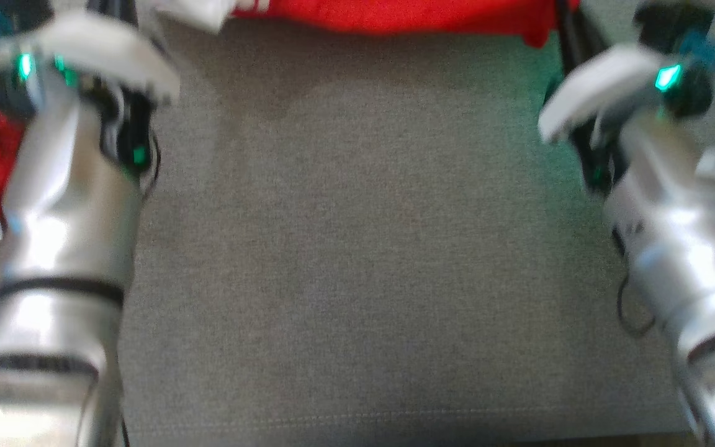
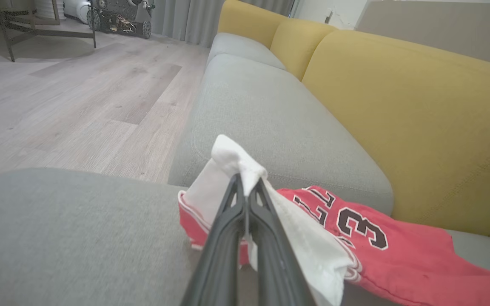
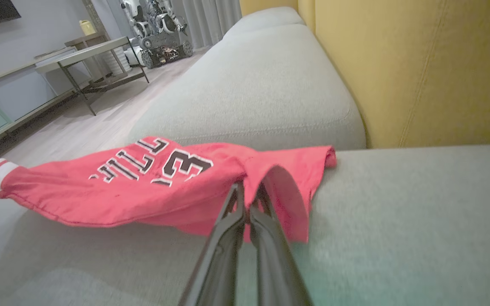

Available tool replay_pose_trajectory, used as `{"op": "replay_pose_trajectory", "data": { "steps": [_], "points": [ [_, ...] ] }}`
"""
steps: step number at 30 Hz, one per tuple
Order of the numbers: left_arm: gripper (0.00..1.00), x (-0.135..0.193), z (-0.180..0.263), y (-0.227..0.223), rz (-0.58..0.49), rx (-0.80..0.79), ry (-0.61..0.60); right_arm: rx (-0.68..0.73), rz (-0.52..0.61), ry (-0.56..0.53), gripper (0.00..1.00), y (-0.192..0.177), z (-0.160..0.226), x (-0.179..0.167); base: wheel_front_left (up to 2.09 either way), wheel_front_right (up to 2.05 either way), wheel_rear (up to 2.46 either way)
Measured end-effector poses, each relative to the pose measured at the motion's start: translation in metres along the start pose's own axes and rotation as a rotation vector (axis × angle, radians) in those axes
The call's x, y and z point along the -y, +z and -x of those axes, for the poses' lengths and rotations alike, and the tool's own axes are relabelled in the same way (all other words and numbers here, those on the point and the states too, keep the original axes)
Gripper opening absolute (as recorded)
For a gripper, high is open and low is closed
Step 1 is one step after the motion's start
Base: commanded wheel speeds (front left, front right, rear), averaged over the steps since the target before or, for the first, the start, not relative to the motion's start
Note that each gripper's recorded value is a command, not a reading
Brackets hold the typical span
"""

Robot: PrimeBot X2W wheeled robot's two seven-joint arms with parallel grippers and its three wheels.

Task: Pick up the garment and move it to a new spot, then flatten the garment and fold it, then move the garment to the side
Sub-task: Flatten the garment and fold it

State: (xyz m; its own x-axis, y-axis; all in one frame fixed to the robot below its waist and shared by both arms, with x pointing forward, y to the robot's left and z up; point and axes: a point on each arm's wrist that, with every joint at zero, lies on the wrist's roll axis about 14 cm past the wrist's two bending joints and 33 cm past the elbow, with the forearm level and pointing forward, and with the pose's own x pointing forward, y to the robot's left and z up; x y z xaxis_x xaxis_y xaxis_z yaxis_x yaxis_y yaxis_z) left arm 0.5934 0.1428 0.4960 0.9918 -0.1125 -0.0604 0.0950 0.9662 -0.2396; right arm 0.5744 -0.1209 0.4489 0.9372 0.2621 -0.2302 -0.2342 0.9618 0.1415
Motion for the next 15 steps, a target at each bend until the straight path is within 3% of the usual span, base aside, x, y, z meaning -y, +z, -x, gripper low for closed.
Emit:
{"op": "replay_pose_trajectory", "data": {
  "steps": [8,15],
  "points": [
    [0.00,-0.013,0.091,-0.045,0.034,-0.026,0.046,-0.004,-0.108,-0.017,0.00,-0.042,0.072,0.004,0.00,0.00,0.00],
    [0.00,-0.011,0.158,-0.047,0.013,-0.003,0.073,0.022,-0.175,-0.065,0.00,-0.062,0.132,0.011,0.00,0.00,0.00]
  ]
}}
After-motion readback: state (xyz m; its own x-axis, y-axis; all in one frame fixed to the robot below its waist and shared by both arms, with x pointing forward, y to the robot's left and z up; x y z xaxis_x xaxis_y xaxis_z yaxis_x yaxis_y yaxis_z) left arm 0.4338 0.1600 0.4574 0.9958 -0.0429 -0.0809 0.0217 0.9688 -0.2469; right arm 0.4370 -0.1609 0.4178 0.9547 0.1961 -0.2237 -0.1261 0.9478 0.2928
